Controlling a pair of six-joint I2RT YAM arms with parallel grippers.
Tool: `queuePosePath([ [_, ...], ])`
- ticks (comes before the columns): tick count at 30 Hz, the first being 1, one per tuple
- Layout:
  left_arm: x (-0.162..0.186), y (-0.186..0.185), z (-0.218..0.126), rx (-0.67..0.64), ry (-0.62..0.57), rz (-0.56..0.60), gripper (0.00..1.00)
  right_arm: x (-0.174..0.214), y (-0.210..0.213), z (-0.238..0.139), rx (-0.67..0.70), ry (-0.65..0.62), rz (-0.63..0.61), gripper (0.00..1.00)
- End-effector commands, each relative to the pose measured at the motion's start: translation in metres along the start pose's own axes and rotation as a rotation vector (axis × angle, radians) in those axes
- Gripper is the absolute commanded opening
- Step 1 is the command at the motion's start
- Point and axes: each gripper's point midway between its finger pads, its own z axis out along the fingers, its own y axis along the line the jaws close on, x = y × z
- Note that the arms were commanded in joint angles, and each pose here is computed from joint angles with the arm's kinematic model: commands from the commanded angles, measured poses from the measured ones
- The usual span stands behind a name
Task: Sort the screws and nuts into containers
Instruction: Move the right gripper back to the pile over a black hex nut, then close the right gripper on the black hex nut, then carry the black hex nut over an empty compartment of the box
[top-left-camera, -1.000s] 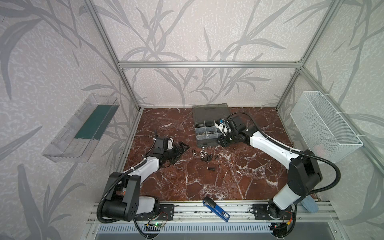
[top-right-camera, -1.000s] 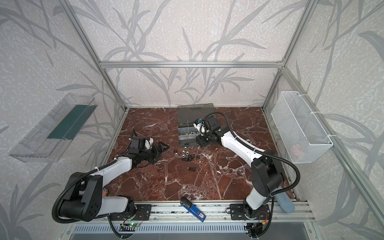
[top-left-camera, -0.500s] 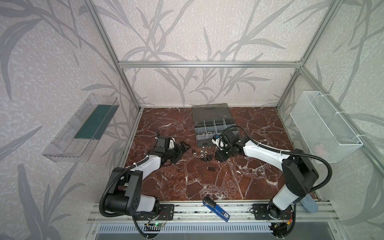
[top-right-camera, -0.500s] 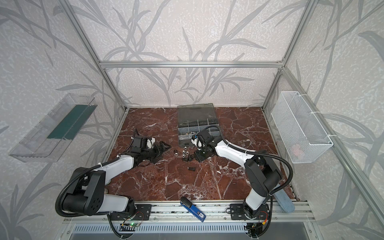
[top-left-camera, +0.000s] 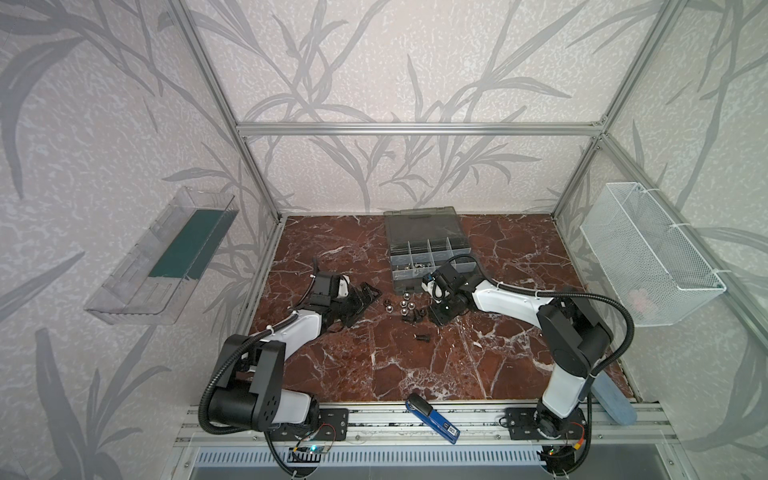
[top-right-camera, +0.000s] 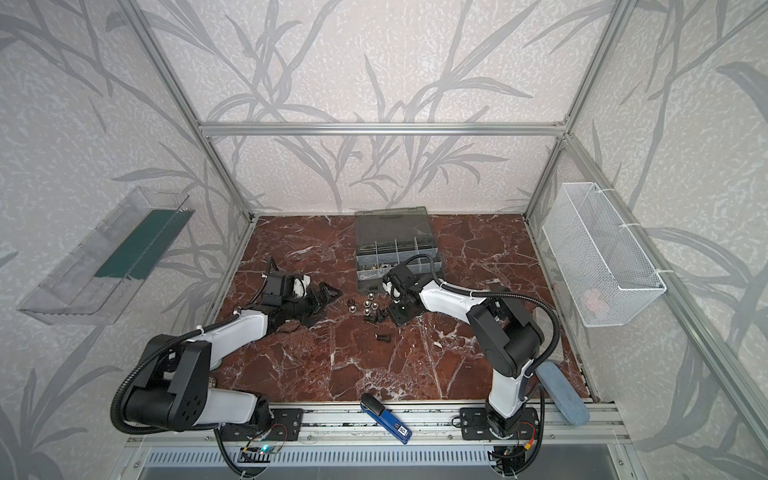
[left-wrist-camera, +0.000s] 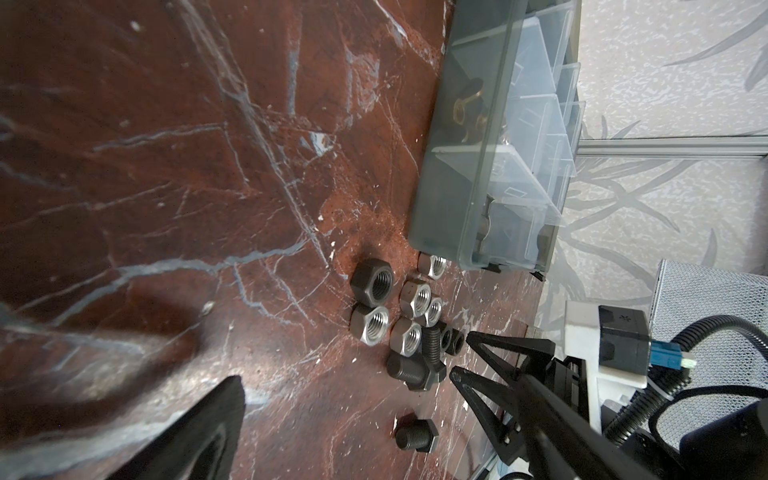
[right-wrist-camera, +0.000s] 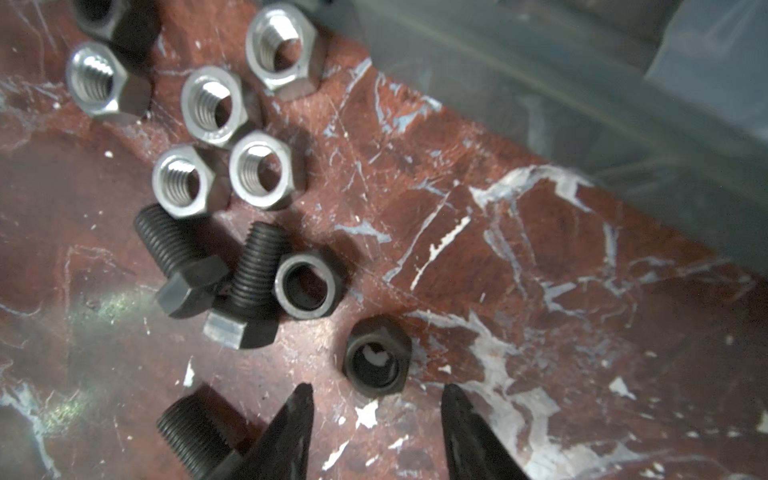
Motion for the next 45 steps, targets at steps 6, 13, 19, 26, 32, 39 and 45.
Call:
queuePosePath([
  [6, -0.004, -0.011, -0.002, 0.028, -0.011, 0.020, 1.00, -0.013, -0.004, 0.009, 0.029, -0.010, 0.016, 0.49],
  [13, -0.004, -0.010, -0.001, 0.025, -0.011, 0.018, 1.00, -0.007, -0.005, 0.018, 0.044, 0.016, 0.006, 0.44],
  [19, -0.004, -0.009, -0.001, 0.023, -0.011, 0.019, 0.99, -0.004, -0.005, 0.021, 0.049, 0.027, 0.003, 0.29],
  [26, -0.003, -0.010, -0.002, 0.025, -0.011, 0.019, 1.00, -0.015, -0.001, 0.004, 0.043, -0.021, -0.007, 0.06],
  [32, -0.003, -0.011, -0.003, 0.028, -0.012, 0.023, 1.00, -0.046, 0.003, -0.040, 0.001, -0.137, -0.031, 0.00],
  [39, -0.003, -0.011, -0.004, 0.033, -0.017, 0.022, 1.00, -0.084, -0.029, -0.079, 0.013, -0.264, 0.018, 0.00],
  [45, -0.003, -0.013, -0.005, 0.036, -0.019, 0.025, 1.00, -0.121, -0.077, -0.099, 0.082, -0.352, 0.088, 0.00],
])
